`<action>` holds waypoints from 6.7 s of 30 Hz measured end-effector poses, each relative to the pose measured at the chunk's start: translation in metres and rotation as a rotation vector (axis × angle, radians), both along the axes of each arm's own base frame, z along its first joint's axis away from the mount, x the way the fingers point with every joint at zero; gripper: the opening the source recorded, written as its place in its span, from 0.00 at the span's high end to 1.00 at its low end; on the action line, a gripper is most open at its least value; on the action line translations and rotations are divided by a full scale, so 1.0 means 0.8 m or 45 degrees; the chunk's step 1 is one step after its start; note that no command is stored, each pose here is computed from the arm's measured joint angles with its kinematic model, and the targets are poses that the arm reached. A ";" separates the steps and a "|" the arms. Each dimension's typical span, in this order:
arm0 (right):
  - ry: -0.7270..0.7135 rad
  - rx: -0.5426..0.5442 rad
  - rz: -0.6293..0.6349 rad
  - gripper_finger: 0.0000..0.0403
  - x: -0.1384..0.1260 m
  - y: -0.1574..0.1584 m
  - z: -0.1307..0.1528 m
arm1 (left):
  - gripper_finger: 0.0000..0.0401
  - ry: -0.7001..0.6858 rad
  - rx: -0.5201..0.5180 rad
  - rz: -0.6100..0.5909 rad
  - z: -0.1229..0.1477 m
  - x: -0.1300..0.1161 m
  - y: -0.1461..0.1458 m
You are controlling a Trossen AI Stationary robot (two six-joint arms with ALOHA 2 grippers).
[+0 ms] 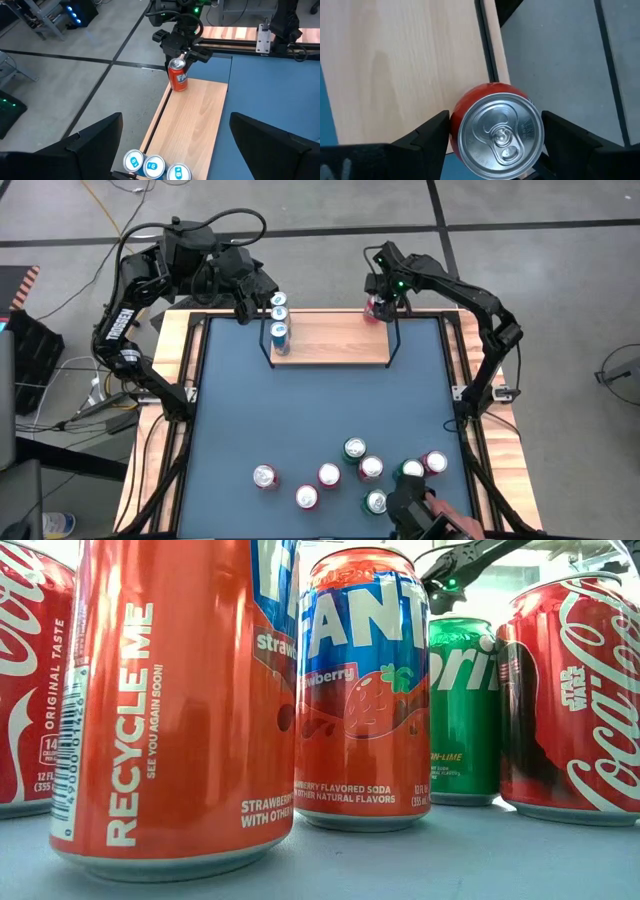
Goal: Place canned beverage on shelf
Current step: Put the top red soda can on the shelf, then put the top red soda can on the shelf aligned with the other red soda can
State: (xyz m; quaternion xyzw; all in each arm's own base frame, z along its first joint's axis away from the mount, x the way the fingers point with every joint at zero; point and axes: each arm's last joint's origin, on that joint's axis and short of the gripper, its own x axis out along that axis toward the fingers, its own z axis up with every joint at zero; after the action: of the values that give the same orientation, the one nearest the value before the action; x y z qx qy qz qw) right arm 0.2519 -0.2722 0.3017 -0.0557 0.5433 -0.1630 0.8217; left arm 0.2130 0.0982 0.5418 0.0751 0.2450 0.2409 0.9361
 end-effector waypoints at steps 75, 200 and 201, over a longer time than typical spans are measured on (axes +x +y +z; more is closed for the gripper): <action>-0.081 0.104 -0.047 0.29 -0.032 0.010 0.067 | 0.12 0.054 -0.151 -0.016 -0.016 0.004 0.000; -0.148 0.319 0.076 0.29 -0.090 0.429 0.125 | 0.22 0.653 -0.428 -0.735 -0.358 0.254 -0.346; -0.148 0.319 0.076 0.29 -0.090 0.429 0.125 | 0.23 0.655 -0.426 -0.747 -0.358 0.254 -0.346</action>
State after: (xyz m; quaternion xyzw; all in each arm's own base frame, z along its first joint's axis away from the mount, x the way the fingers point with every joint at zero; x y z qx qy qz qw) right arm 0.1803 0.0713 0.4016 0.0408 0.5090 -0.0723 0.8568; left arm 0.4164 -0.1788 0.2552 0.0462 0.4745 -0.1055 0.8727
